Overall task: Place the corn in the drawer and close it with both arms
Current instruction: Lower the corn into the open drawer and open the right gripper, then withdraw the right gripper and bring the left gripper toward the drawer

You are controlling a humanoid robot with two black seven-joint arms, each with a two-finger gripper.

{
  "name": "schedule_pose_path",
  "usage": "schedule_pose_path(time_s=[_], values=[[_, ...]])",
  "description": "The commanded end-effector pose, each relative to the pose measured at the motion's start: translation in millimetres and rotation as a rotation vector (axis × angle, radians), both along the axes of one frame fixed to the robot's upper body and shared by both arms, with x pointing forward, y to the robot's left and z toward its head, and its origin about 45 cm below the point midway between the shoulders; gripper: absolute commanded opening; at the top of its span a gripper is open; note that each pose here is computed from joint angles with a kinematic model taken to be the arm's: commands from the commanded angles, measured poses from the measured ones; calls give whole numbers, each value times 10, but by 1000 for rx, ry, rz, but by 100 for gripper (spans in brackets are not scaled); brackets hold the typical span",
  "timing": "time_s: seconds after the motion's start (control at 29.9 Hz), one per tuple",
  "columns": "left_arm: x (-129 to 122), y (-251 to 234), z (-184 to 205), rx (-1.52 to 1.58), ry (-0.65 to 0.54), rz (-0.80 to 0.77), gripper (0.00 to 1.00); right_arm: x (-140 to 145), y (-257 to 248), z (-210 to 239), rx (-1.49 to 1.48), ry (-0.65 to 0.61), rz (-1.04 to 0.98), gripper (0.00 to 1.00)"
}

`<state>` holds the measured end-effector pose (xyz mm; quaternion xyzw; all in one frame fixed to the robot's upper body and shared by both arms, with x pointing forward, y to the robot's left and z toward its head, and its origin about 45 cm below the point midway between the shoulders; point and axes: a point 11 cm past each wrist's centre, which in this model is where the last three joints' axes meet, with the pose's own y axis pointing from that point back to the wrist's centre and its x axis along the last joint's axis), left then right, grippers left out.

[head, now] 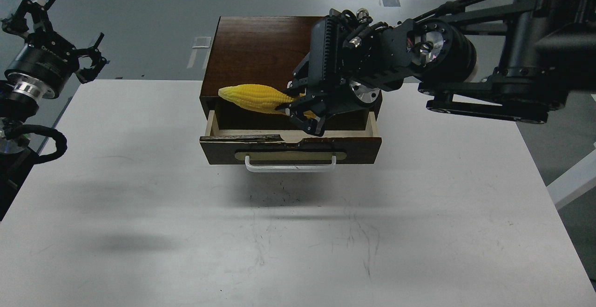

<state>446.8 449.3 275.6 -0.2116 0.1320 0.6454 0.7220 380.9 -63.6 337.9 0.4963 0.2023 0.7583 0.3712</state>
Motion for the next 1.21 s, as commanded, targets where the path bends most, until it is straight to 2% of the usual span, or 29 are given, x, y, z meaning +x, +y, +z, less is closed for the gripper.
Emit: schedule_pose_path(time_s=[0.0, 0.17, 0.23, 0.33, 0.37, 0.47, 0.67, 0.94, 1.11, 1.17], values=[[-23, 41, -11, 3, 4, 8, 98, 3, -35, -62, -28, -16, 19, 0], [-34, 70, -3, 8, 4, 12, 98, 7, -87, -153, -49, -11, 19, 2], [-34, 70, -3, 8, 4, 12, 98, 9, -123, -206, -61, -8, 17, 10], [-33, 64, -5, 6, 3, 12, 98, 24, -183, -270, -84, -8, 12, 29], [-36, 66, -12, 6, 4, 12, 98, 36, -187, -267, -83, -9, 8, 39], [-47, 72, -33, 6, 9, 14, 98, 39, -192, -276, -81, -8, 5, 50], [-55, 72, -53, 4, 11, 15, 98, 72, -203, -271, -80, -11, -5, 58], [-55, 87, -35, 5, 6, 19, 98, 131, -220, -189, -62, -23, -25, 59], [-56, 139, 35, 1, -10, 31, 98, 289, -112, 108, 74, -30, -87, 62], [-64, 239, 152, 25, -21, 42, 98, 466, -170, 415, 242, 13, -205, 72]])
